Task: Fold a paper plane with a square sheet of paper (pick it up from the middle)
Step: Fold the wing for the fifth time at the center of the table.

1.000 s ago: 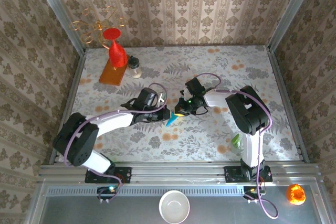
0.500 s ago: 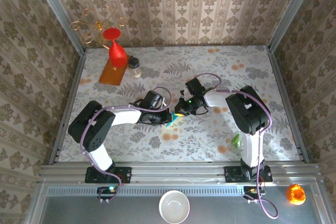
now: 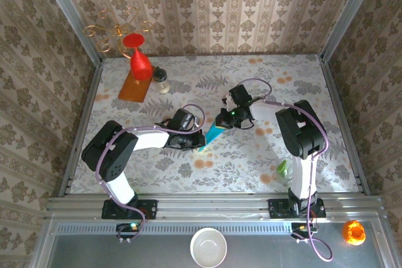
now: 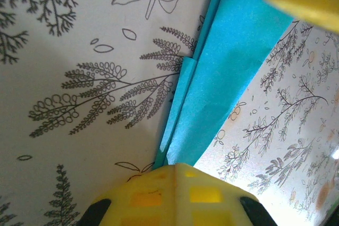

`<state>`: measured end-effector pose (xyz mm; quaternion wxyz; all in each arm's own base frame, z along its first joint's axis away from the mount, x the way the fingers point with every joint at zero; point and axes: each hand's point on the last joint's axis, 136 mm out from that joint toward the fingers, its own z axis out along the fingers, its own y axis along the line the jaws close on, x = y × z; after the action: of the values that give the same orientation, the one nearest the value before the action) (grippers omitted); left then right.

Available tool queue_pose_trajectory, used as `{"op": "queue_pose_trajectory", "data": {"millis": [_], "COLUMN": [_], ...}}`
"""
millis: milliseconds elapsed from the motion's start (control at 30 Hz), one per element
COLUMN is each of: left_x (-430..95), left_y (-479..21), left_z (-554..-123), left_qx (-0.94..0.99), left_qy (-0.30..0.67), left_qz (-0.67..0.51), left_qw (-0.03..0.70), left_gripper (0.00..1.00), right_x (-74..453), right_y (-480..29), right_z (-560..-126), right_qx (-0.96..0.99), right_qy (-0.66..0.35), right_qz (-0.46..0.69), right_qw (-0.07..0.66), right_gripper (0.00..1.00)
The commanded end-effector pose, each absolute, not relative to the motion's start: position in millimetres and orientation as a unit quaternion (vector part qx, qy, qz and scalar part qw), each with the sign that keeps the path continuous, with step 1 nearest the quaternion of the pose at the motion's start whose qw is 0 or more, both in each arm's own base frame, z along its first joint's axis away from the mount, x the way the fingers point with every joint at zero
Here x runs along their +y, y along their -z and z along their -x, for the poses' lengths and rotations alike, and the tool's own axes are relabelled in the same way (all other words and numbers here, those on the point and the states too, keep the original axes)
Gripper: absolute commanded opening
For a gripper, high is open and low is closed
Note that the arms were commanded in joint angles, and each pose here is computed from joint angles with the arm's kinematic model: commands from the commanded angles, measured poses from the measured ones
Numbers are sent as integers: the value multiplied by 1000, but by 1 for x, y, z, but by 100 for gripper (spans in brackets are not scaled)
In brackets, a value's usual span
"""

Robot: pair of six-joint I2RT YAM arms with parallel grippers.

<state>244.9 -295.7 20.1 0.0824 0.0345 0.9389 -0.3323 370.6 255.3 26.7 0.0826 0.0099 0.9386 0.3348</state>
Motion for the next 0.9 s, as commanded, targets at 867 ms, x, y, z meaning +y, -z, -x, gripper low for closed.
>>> {"op": "queue_pose_trajectory", "data": {"millis": [867], "left_x": [-326], "left_y": [-30], "left_z": [-288], "left_qx": [941], "left_qy": [320], "left_qz": [-37], "left_qw": [101], "left_gripper": [0], "right_x": [238], "right_y": [-15], "right_z": [-379], "right_qx": [946], "right_qy": [-315], "right_qz": [-19], "right_qw": [70], "right_gripper": [6]}}
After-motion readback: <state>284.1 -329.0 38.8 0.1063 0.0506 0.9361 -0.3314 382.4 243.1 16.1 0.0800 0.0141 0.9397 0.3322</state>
